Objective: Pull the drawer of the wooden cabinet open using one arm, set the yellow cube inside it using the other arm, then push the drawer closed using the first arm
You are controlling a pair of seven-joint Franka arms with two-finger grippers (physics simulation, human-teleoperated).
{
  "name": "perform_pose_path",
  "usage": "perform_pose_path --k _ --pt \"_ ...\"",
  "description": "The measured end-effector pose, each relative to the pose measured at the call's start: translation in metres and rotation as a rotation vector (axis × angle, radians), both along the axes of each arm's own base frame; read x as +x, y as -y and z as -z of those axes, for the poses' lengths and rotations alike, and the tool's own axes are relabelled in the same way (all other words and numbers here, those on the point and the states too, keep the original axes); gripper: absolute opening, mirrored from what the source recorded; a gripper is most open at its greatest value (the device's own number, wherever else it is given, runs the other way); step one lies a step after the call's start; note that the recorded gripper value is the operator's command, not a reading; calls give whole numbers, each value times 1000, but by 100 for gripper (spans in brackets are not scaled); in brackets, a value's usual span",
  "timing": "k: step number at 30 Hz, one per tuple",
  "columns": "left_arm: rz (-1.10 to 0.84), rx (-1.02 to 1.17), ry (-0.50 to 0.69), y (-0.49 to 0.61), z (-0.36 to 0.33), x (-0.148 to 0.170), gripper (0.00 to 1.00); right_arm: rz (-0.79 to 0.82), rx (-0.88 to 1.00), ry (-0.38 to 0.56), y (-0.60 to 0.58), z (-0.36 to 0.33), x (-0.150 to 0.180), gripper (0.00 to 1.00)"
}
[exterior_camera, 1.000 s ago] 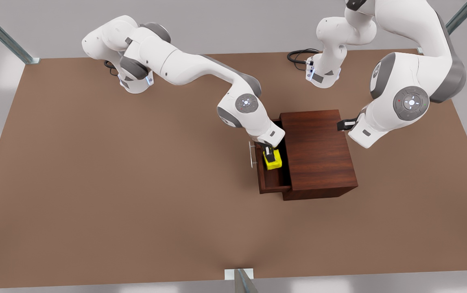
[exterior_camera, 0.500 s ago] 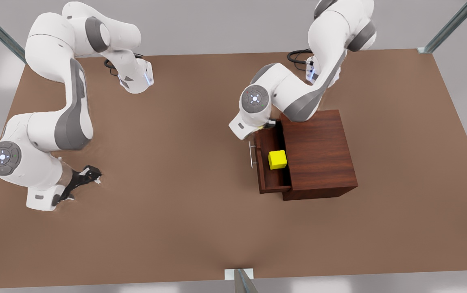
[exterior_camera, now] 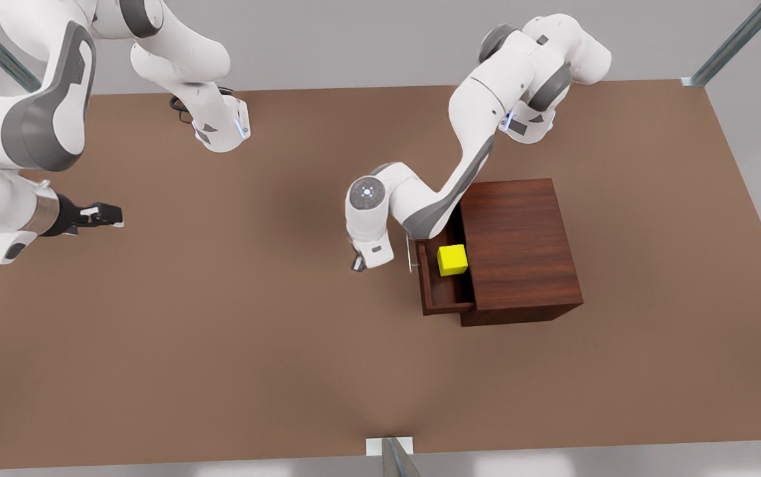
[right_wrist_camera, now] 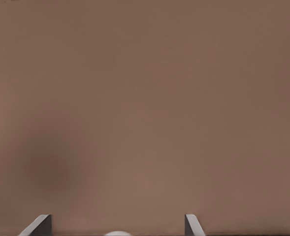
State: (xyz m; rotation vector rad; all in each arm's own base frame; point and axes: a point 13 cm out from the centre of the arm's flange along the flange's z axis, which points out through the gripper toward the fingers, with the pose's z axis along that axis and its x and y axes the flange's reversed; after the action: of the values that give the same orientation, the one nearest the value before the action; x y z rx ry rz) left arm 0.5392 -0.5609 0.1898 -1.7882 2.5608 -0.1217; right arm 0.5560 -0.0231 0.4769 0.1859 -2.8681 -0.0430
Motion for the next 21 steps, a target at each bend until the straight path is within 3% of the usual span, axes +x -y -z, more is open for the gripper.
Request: perform_pose_path --k 2,12,21 --pt "-136 -35 3 -6 -4 11 21 23 -5 -11 -1 4 -2 100" --pt "-526 -24 -129 -45 7 2 21 106 -33 -24 1 8 -4 100" --pt "-630 18 -152 -66 23 -27 21 142 -43 -30 1 11 -4 100"
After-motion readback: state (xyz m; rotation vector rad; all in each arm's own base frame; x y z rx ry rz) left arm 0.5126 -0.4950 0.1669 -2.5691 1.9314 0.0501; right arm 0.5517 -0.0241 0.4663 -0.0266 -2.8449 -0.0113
